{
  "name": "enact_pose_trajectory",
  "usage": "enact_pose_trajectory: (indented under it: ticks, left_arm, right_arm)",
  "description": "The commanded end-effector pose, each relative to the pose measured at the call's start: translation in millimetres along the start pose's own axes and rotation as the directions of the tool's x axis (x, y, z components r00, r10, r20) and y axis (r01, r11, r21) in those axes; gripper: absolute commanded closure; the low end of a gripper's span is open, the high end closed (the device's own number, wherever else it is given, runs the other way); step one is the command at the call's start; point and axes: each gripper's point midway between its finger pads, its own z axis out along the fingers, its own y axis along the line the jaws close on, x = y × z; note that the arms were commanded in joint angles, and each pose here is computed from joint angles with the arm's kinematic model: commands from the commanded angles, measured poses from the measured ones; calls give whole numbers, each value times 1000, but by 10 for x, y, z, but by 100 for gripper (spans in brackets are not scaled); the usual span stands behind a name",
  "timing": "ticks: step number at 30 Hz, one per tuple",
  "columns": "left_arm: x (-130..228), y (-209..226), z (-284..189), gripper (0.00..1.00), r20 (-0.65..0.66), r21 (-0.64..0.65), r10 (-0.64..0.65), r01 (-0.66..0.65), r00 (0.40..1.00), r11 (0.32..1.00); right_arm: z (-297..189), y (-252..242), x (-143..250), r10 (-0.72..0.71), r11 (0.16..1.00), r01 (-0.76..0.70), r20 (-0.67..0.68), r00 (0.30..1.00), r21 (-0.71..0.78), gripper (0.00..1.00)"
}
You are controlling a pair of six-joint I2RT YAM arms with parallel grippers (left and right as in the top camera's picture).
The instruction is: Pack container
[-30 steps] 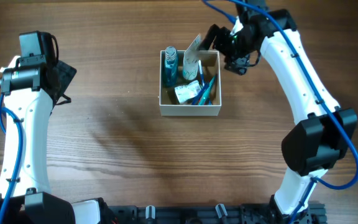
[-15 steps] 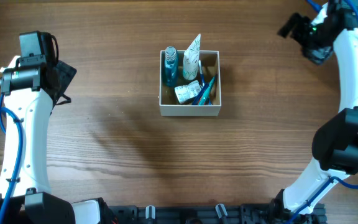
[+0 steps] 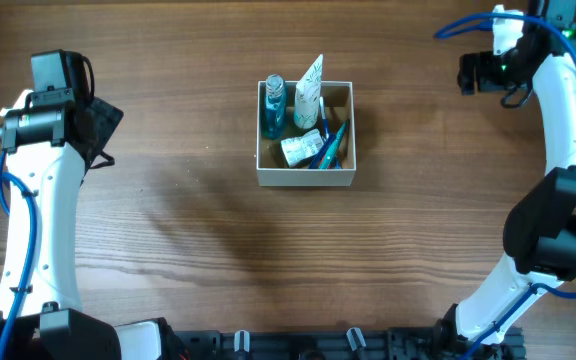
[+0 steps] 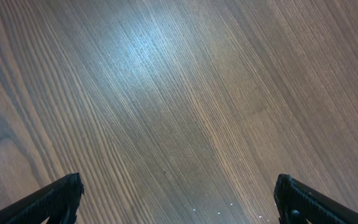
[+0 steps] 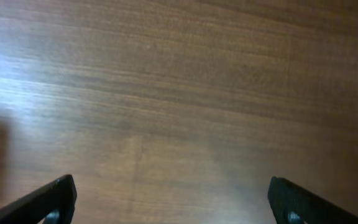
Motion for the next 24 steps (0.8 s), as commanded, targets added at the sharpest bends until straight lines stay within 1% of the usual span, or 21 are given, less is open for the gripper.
enact_pose_trajectory:
  ticks: [1, 5, 24]
  left_arm:
    - [-79, 11, -73, 0, 29, 7, -8, 8, 1000, 1000]
    - [-80, 11, -73, 0, 30, 8, -8, 8, 1000, 1000]
    - [-80, 11, -73, 0, 30, 8, -8, 8, 1000, 1000]
  right_arm:
    - [75, -3, -23, -60, 998, 59, 18, 998, 18, 0]
    - [74, -18, -77, -61, 998, 60, 40, 997, 25, 0]
    - [74, -18, -79, -61, 998, 60, 41, 997, 25, 0]
